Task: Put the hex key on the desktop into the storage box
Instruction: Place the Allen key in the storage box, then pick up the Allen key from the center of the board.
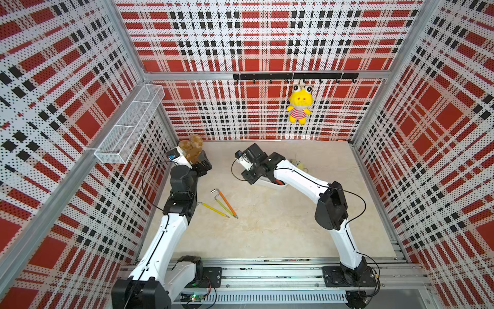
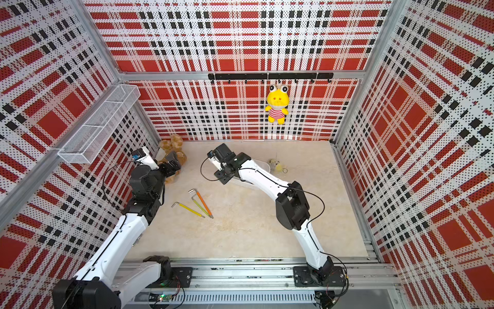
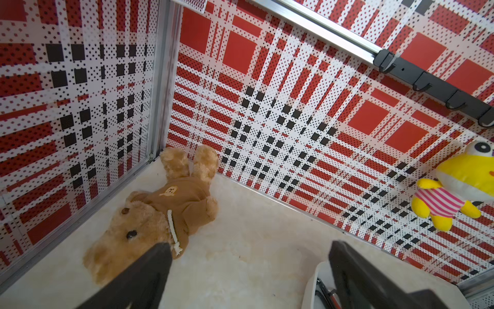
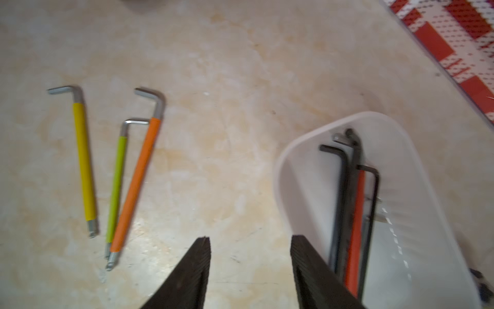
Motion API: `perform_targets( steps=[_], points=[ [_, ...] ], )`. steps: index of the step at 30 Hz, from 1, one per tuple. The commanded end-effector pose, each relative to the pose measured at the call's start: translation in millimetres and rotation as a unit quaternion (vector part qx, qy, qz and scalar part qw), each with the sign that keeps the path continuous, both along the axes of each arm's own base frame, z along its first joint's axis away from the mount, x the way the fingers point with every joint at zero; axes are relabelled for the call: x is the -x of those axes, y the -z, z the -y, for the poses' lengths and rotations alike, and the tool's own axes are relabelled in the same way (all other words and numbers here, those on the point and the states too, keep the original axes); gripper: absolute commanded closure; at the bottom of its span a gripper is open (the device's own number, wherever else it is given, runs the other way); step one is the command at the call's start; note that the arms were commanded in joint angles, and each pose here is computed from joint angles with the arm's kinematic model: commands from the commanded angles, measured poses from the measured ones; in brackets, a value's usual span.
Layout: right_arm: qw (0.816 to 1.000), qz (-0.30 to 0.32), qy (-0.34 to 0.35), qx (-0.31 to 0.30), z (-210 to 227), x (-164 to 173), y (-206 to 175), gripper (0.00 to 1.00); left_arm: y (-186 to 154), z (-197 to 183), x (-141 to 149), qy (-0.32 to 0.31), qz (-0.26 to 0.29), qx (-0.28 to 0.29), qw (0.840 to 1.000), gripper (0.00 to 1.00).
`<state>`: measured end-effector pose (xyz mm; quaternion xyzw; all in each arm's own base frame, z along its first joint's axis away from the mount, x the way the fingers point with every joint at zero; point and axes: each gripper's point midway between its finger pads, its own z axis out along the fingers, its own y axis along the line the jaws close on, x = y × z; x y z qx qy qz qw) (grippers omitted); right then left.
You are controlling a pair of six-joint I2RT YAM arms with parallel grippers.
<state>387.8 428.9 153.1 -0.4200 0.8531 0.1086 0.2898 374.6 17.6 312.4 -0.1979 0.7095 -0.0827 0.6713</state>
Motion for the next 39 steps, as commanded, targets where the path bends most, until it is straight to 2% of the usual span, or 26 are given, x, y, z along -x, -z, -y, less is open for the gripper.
perform_targets(
  steps=[1, 9, 13, 18, 22, 25, 39],
  points=[
    [0.999, -0.047, -0.001, -0.016, -26.5, 18.5, 27.0, 0.44, -8.0, -6.8, 6.0, -0.014, 0.012, 0.002, 1.000, 0.01],
    [0.996, -0.086, 0.013, -0.032, -69.4, 45.5, 63.5, 0.45, -15.9, 17.0, 7.1, 0.056, 0.037, -0.001, 0.998, 0.01],
    [0.994, -0.100, 0.020, -0.027, -75.1, 50.1, 77.0, 0.46, -13.6, 17.9, 4.6, 0.059, 0.027, -0.012, 0.998, 0.01],
    [0.995, -0.101, 0.022, -0.012, -77.4, 57.8, 88.6, 0.46, 6.3, 10.7, -8.1, 0.039, -0.026, -0.006, 0.999, 0.01],
    [0.995, -0.100, 0.024, -0.004, -78.7, 62.6, 93.3, 0.47, 32.5, 11.6, -25.6, 0.054, -0.085, 0.022, 0.995, 0.01],
    [0.995, -0.098, 0.024, -0.001, -82.0, 66.9, 97.1, 0.47, 41.3, 13.1, -32.2, 0.060, -0.104, 0.031, 0.992, 0.01],
    [0.995, -0.095, 0.036, 0.024, -84.3, 72.1, 118.1, 0.52, 26.1, 2.6, -21.3, 0.038, -0.073, 0.022, 0.996, 0.01]
  ],
)
